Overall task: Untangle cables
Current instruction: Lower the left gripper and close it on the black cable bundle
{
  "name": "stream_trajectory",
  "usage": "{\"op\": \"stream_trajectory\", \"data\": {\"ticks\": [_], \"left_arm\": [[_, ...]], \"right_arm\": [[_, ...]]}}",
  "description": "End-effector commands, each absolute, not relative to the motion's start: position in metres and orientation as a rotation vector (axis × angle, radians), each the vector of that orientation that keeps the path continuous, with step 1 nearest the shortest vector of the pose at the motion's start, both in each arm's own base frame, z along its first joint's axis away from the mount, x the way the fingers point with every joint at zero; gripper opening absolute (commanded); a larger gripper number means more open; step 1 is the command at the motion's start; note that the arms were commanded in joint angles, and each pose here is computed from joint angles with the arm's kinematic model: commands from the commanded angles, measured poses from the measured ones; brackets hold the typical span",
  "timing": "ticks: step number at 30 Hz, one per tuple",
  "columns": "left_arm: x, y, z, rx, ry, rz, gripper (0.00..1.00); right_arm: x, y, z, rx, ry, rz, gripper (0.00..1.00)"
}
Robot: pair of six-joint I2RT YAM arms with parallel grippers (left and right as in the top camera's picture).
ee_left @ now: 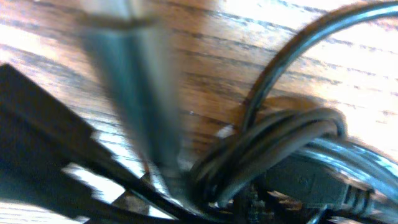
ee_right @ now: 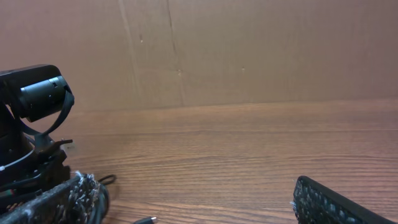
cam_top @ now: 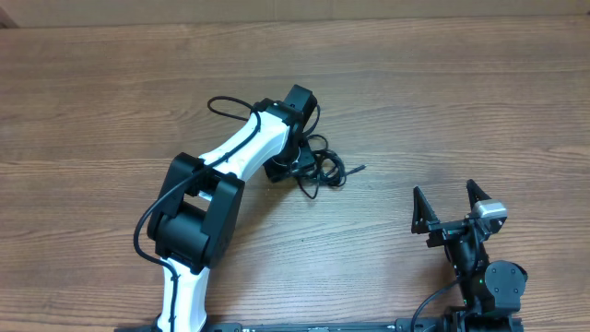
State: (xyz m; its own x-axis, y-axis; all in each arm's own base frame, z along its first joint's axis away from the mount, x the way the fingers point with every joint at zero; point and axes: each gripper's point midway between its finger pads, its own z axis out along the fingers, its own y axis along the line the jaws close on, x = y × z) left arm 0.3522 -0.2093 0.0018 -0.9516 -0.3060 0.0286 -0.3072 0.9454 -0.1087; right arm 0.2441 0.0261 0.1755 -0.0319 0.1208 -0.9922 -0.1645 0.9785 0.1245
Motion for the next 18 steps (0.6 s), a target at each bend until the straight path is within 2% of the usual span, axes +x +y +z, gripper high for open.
{"op": "stream_trajectory", "data": {"ticks": [1, 5, 6, 7, 12, 18], "left_arm": [[0.346, -0.207, -0.009, 0.487, -3.071, 0.149, 0.34], [0.348, -0.208, -0.009, 0.476, -3.079, 0.156, 0.27], [0.348, -0.207, -0.009, 0.459, -3.082, 0.156, 0.21], [0.347, -0.208, -0.009, 0.426, -3.087, 0.158, 0.04], [0.343, -0.217, -0.002, 0.265, -3.051, 0.285, 0.04], [0.349, -0.217, 0.031, 0.059, -3.104, 0.386, 0.04]], "right_arm": [[0.244, 0.024, 0.174, -0.024, 1.583, 0.223, 1.0], [0.244, 0.024, 0.174, -0.024, 1.583, 0.223, 1.0], [0.244, 0.024, 0.174, -0.024, 1.583, 0.223, 1.0], [0.244, 0.024, 0.174, -0.024, 1.583, 0.223, 1.0], [0.244, 0.024, 0.174, -0.024, 1.583, 0.223, 1.0], [0.244, 0.024, 0.174, -0.024, 1.583, 0.223, 1.0]]}}
